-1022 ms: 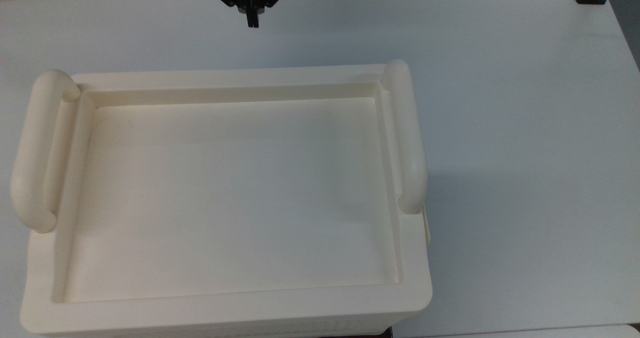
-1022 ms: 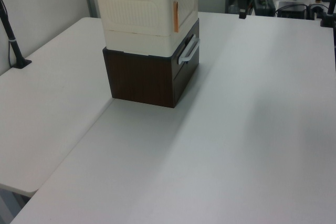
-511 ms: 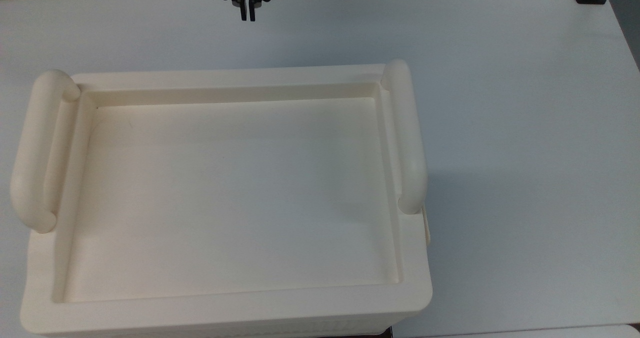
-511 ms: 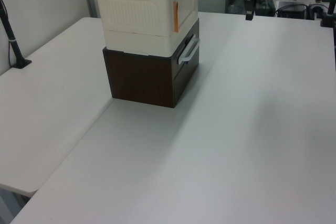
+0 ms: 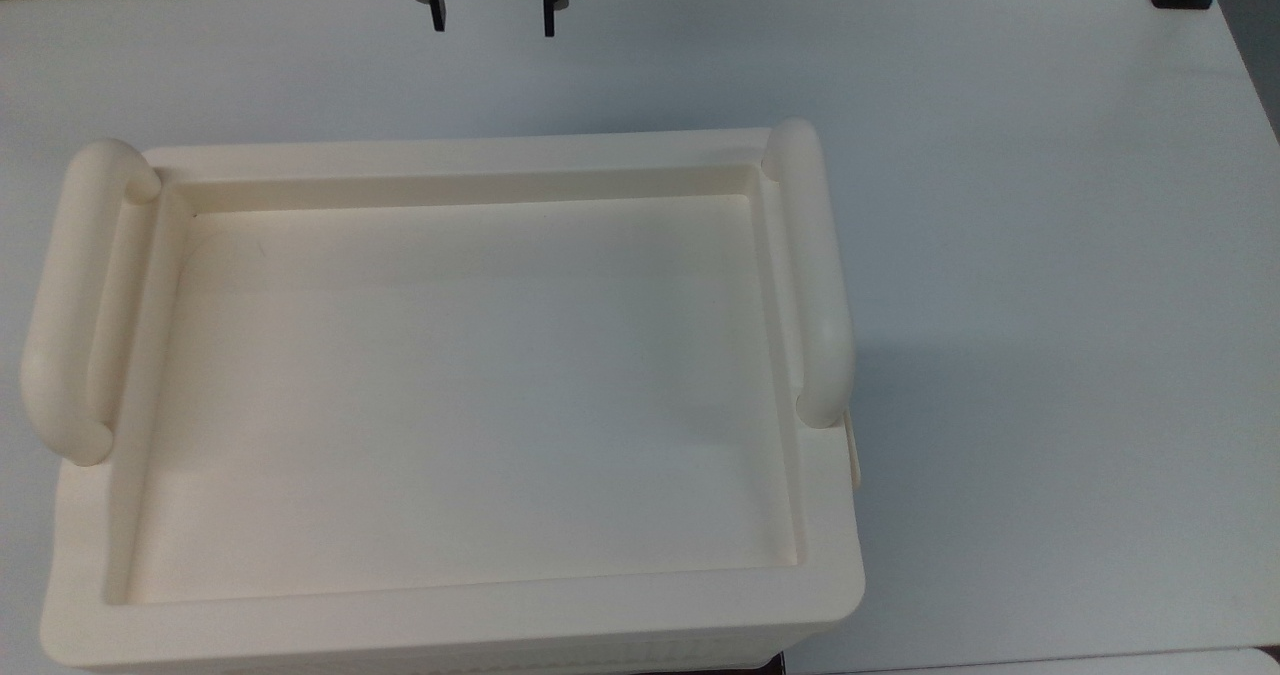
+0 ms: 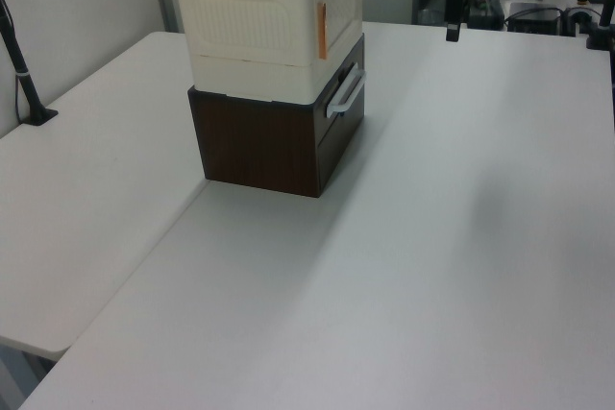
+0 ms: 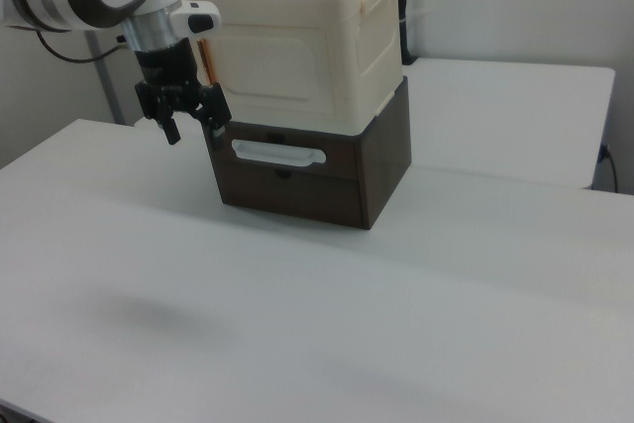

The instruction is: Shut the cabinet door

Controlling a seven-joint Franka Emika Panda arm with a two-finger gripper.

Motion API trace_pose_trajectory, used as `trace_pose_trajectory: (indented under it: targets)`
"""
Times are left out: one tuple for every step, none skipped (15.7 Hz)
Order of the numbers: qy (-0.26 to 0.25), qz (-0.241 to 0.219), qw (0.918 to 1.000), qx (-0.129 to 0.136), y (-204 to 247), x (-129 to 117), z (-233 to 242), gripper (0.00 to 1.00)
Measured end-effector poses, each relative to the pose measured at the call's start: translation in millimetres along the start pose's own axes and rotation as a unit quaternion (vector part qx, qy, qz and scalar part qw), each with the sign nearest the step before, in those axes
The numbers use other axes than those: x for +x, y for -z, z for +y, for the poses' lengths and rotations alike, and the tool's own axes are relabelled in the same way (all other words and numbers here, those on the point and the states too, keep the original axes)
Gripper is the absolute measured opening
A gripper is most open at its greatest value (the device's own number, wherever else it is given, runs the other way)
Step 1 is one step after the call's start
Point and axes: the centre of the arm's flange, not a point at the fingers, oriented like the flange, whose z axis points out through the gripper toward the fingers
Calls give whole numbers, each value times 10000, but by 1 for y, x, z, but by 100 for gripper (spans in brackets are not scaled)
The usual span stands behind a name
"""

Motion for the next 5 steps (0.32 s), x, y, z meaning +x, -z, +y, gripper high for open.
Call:
trace_pose_trajectory:
  targets:
    - [0, 0, 10000, 0, 0, 0, 0, 99]
    - [-6, 0, 10000, 0, 0, 0, 0, 100]
    - [-15, 0, 10000, 0, 0, 0, 0, 100]
    - [-19, 1, 10000, 0, 0, 0, 0, 100]
    - [-22, 2, 10000, 0, 0, 0, 0, 100]
